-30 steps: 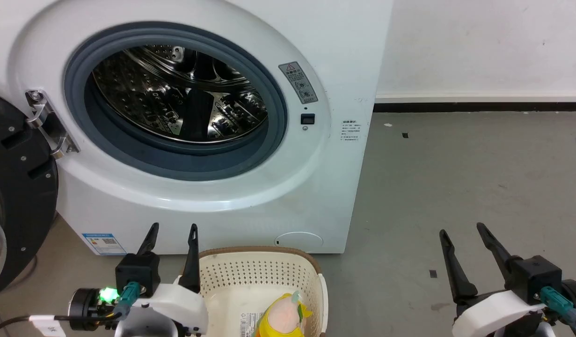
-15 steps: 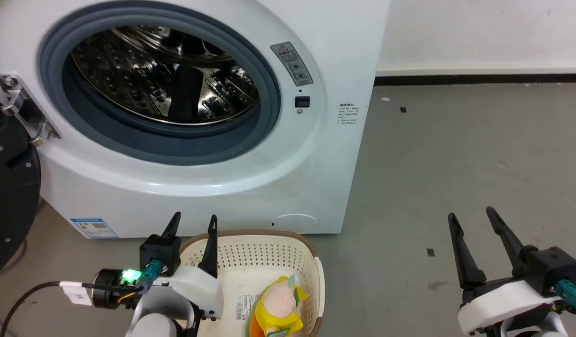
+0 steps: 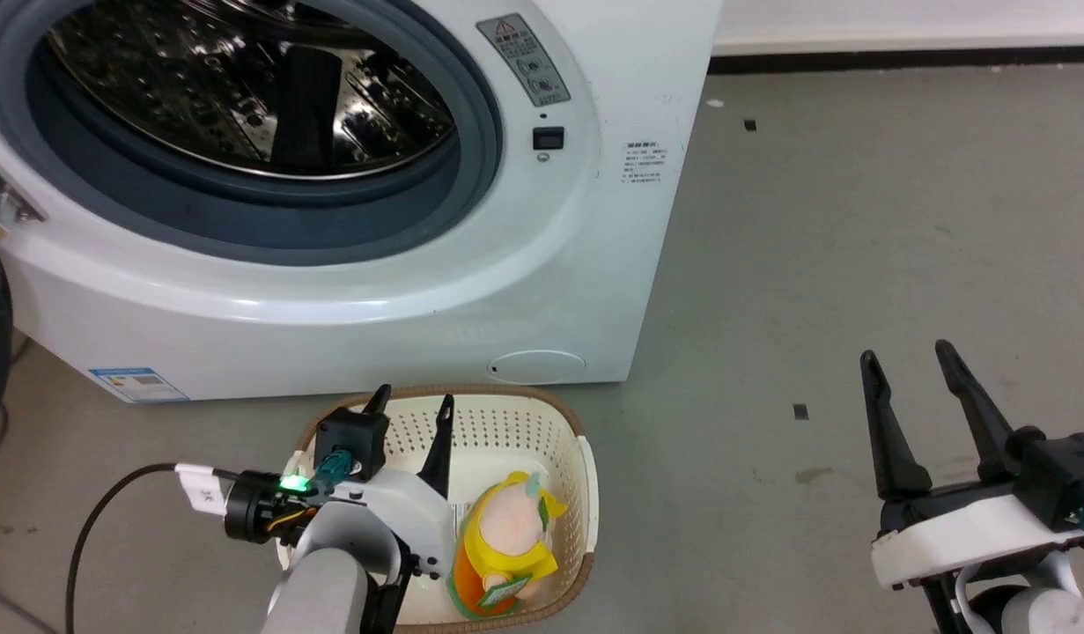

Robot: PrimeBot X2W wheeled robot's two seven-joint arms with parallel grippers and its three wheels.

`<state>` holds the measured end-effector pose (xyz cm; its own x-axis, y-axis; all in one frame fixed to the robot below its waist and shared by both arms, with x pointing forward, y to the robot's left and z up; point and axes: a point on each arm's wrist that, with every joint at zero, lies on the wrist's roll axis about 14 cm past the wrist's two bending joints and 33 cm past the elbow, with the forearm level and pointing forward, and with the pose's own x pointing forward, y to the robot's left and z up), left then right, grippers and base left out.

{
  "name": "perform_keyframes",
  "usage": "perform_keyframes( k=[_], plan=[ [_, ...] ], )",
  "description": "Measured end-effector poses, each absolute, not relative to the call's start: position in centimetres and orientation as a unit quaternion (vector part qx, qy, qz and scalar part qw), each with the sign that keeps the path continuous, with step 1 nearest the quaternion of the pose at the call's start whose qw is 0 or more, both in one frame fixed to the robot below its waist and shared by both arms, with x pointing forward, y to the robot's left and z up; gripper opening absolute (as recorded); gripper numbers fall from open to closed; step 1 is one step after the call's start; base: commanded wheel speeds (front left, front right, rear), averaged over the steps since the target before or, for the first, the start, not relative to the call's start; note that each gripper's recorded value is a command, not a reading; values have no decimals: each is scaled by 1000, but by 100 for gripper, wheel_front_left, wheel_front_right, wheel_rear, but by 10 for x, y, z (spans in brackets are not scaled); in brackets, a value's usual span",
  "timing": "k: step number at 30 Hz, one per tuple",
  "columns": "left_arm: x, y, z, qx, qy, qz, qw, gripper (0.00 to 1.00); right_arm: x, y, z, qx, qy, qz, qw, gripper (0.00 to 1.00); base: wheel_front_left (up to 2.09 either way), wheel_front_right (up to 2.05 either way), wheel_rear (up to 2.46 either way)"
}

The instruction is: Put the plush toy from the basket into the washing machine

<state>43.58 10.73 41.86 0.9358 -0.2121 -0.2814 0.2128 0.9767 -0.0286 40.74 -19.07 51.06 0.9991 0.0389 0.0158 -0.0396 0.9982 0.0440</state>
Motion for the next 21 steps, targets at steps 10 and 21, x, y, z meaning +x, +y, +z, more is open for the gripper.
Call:
perform_keyframes(
  k=[10,21],
  plan=[
    [440,82,367,2,218,-147,965,100,421,-202,500,36,-4,2,999,100,0,0,0],
    [438,67,309,14,307,-183,934,100,437,-215,484,45,2,-16,999,100,0,0,0]
  ],
)
